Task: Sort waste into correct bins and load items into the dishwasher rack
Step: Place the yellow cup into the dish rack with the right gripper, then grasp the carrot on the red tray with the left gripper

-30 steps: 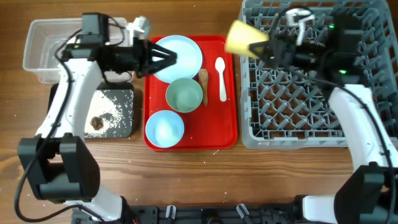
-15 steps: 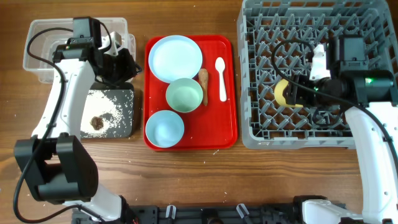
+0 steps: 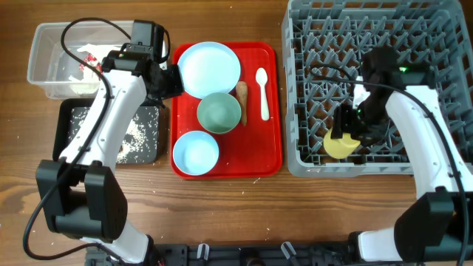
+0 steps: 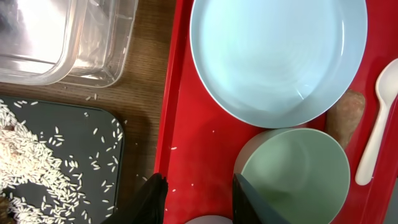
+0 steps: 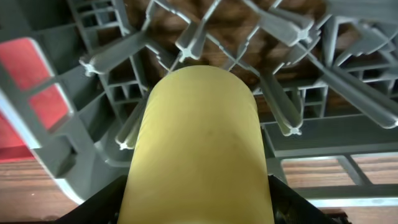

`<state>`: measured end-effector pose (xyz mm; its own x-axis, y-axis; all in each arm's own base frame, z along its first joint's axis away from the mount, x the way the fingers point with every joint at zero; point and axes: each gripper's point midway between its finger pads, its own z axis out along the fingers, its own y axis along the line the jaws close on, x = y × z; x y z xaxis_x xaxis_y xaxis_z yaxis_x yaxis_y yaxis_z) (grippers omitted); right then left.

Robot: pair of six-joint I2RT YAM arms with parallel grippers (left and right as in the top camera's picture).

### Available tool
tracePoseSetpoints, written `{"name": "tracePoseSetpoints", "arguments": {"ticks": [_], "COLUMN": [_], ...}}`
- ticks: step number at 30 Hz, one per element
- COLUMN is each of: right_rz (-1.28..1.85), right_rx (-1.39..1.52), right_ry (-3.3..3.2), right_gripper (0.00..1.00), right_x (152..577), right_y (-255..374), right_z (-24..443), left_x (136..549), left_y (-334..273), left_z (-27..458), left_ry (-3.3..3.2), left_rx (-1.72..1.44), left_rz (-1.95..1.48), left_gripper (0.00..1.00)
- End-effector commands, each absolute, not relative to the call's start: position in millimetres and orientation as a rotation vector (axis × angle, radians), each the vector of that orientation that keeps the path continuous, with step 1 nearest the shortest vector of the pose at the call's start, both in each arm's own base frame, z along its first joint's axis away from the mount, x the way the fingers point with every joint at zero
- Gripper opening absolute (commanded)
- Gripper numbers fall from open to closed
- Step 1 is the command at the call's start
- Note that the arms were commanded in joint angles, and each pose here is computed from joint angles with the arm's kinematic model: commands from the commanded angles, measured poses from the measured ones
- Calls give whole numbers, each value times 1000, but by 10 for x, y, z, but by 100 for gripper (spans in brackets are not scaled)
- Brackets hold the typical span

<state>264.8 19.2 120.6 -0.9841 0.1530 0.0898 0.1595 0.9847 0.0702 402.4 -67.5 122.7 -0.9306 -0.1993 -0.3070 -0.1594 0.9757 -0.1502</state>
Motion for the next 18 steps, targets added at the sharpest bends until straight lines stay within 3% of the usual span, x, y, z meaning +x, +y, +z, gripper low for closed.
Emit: {"name": "tracePoseSetpoints", "arguments": {"ticks": [1, 2, 7, 12, 18], "right_rz": [-119, -124, -163, -500, -574], "right_rx": [-253, -249, -243, -3, 49], "right_ry": [-3041, -3066, -3207, -3519, -3591], "right_gripper": [80, 85, 85, 83, 82], "right_x": [2677, 2736, 3091, 3669, 3865], "right_y": [211, 212, 231, 600, 807], "right_z": [1146, 1143, 1421, 2512, 2618], "left_x": [4074, 4074, 4075, 4054, 3957], "left_y": [-640, -640, -647, -768, -1417], "left_z": [1349, 1349, 1350, 1353, 1389], "left_ry": [2758, 2758, 2758, 2768, 2760], "left_rx": [-252, -253, -257, -234, -30], "left_rz": [-156, -157, -163, -237, -326], "left_gripper": [37, 38, 44, 45, 49]}}
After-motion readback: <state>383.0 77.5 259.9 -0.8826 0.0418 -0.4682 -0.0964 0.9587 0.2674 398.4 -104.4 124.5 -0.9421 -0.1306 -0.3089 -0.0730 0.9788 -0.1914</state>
